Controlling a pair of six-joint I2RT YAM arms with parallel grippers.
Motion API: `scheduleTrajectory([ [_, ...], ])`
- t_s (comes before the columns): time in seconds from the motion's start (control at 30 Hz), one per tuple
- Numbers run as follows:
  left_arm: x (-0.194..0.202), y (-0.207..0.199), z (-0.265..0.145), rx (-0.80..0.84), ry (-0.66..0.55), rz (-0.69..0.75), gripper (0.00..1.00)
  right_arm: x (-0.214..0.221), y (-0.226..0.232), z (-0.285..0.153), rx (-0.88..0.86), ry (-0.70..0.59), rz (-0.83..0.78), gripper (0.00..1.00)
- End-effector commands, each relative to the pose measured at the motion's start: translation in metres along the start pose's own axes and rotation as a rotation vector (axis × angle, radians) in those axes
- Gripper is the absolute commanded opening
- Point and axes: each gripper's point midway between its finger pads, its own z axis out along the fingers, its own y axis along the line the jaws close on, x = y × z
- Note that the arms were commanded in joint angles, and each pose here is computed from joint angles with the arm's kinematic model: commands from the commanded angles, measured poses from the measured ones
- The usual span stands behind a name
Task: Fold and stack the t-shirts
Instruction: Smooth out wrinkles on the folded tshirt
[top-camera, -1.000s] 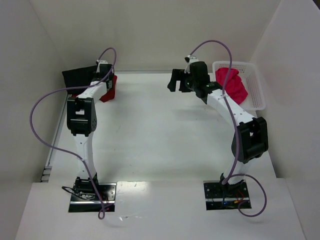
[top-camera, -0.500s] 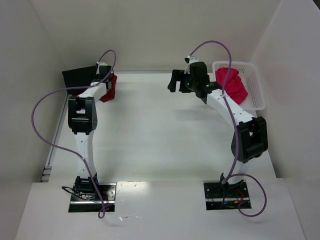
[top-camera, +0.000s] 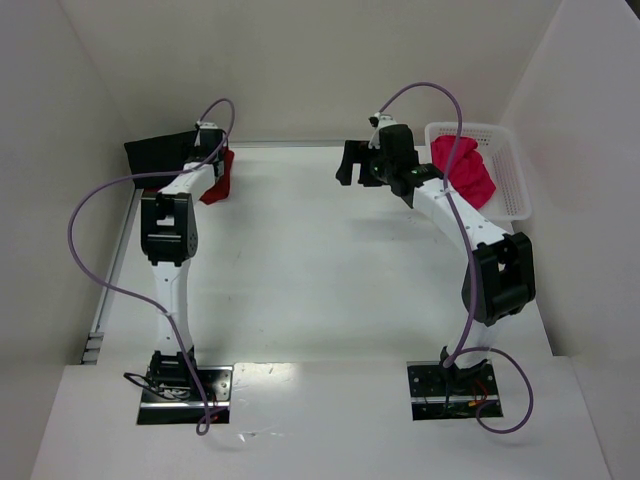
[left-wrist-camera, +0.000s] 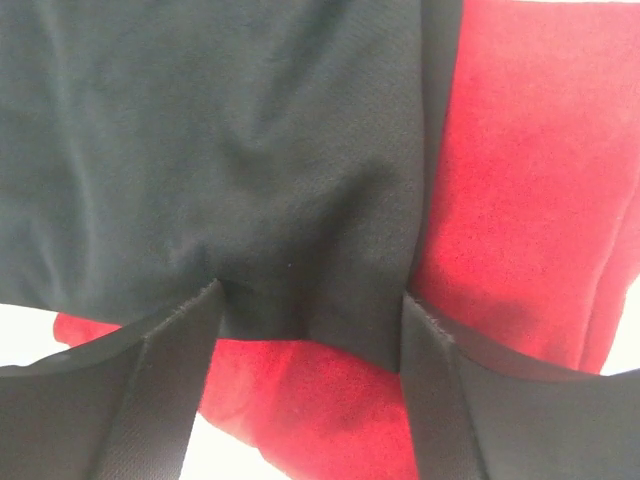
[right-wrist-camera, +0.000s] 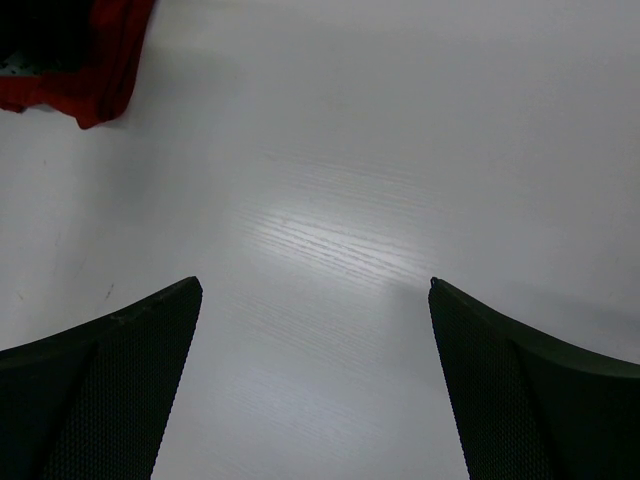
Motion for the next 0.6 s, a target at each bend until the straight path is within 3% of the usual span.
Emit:
scheduleTrajectory([
  [0.0,-0.011,0.000,0.007,0.001,-0.031,0.006,0.74,0.002,-0.001,0.003,0.014,-0.002,-0.016,1.00],
  [0.1,-0.011,0.000,0.007,0.001,-0.031,0.006,0.63,0.002,-0.002,0.003,0.014,-0.002,-0.016,1.00],
  [0.27,-0.001,-0.005,0.004,0.009,-0.012,0.026,0.31,0.002,-0.002,0.003,0.014,-0.002,-0.016,1.00],
  [0.4,-0.010,-0.010,-0.012,0.035,-0.028,0.031,0.13,0.002,-0.002,0.003,0.014,-0.002,-0.016,1.00],
  [0.57,-0.017,-0.023,-0.040,0.045,-0.048,0.068,0.11,0.004,-0.001,0.004,0.005,0.001,-0.016,1.00],
])
